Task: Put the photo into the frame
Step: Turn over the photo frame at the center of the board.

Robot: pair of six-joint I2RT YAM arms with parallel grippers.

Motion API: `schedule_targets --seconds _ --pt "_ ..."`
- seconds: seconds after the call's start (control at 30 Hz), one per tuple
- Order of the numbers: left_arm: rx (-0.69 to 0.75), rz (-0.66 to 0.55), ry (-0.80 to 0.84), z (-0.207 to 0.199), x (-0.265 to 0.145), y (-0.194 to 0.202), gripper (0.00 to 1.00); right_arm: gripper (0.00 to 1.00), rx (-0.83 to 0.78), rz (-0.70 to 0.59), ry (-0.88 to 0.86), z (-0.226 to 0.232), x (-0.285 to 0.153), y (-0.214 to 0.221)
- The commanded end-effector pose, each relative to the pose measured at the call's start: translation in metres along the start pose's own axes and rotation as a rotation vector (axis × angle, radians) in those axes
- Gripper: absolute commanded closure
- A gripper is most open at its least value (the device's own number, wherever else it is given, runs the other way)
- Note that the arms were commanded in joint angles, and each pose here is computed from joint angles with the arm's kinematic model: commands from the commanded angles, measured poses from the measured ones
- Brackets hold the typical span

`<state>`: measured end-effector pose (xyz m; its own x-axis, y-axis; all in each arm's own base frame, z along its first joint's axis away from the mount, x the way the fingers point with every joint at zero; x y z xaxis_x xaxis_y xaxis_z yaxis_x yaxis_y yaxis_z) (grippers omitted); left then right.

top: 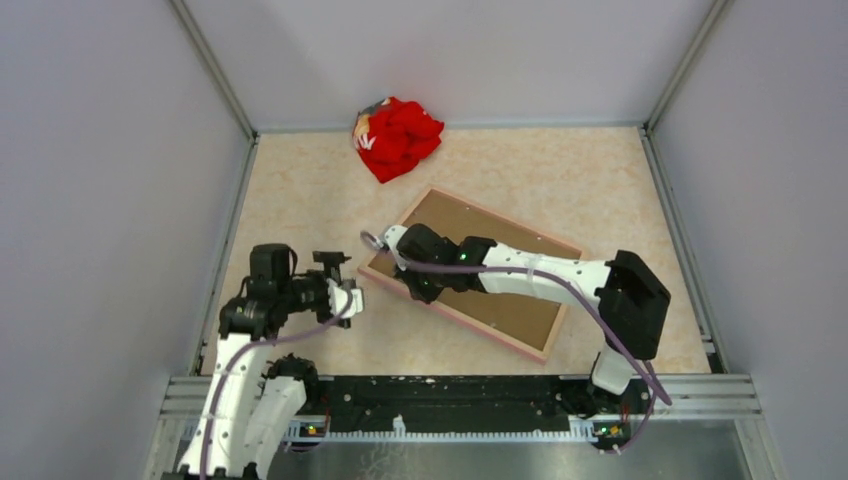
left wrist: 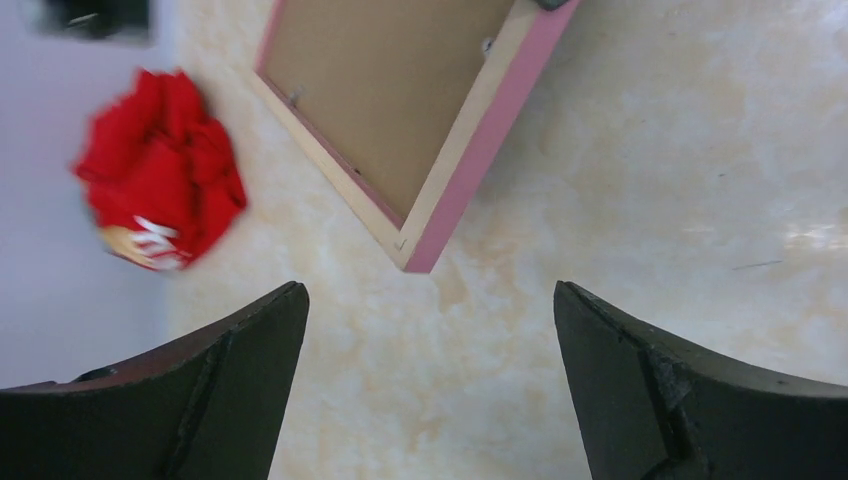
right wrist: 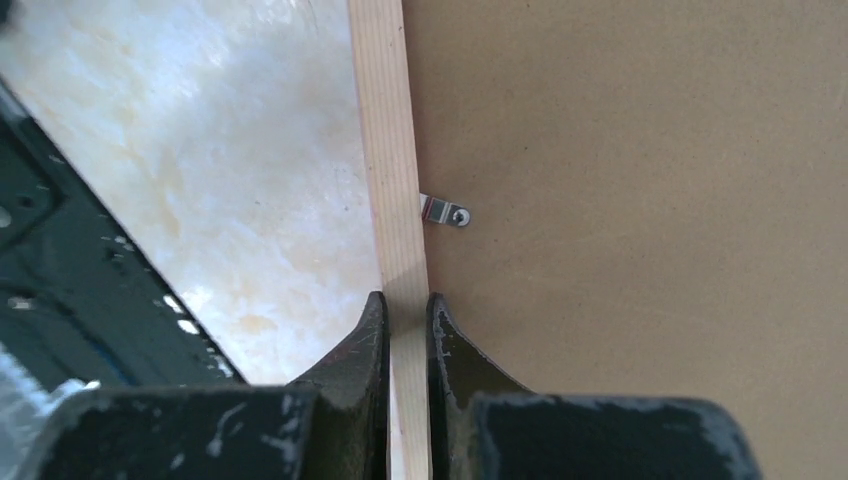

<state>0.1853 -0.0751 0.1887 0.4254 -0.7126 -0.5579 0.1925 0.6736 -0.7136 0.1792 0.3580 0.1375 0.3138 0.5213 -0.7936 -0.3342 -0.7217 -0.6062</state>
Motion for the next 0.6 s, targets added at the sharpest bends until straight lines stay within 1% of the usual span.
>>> schedule_targets --seconds 0.0,0.1,0.2,0.33,0.4,0.53,0.57 --pt "0.458 -0.166 -0.149 0.016 0.001 -0.027 0.01 1.00 0.067 -0.251 -0.094 0.003 -0.057 -0.084" --pt "0.592 -0.160 -0.137 0.011 0.003 -0.027 0.01 1.00 0.094 -0.255 -0.120 0.003 -0.063 -0.093" --pt "0.652 -0.116 -0.127 0.013 0.006 -0.019 0.01 1.00 0.124 -0.288 -0.162 0.003 -0.070 -0.101" --pt "0.723 -0.152 -0.195 0.023 0.005 -0.028 0.03 1.00 0.138 -0.314 -0.220 0.010 -0.078 -0.110" --pt "0.761 -0.153 -0.197 0.024 0.005 -0.030 0.06 1.00 0.139 -0.315 -0.234 0.012 -0.080 -0.112" --pt "0.788 -0.090 -0.110 0.017 0.012 -0.016 0.18 1.00 0.143 -0.318 -0.254 0.014 -0.081 -0.117" --pt "0.787 -0.077 -0.101 0.017 0.013 -0.014 0.19 1.00 0.145 -0.318 -0.263 0.015 -0.082 -0.119"
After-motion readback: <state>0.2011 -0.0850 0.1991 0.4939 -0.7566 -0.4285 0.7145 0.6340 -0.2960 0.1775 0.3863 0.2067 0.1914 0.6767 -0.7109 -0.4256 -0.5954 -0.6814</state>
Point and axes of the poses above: each gripper's point midway between its finger pads, its own x axis out along the fingers, its own z axis along the line the jaws close on, y = z × x, the point moved 4 cm from there along -x, back along the fingers, and after that the axes turned 7 degrees about -x, right-handed, at the moved point
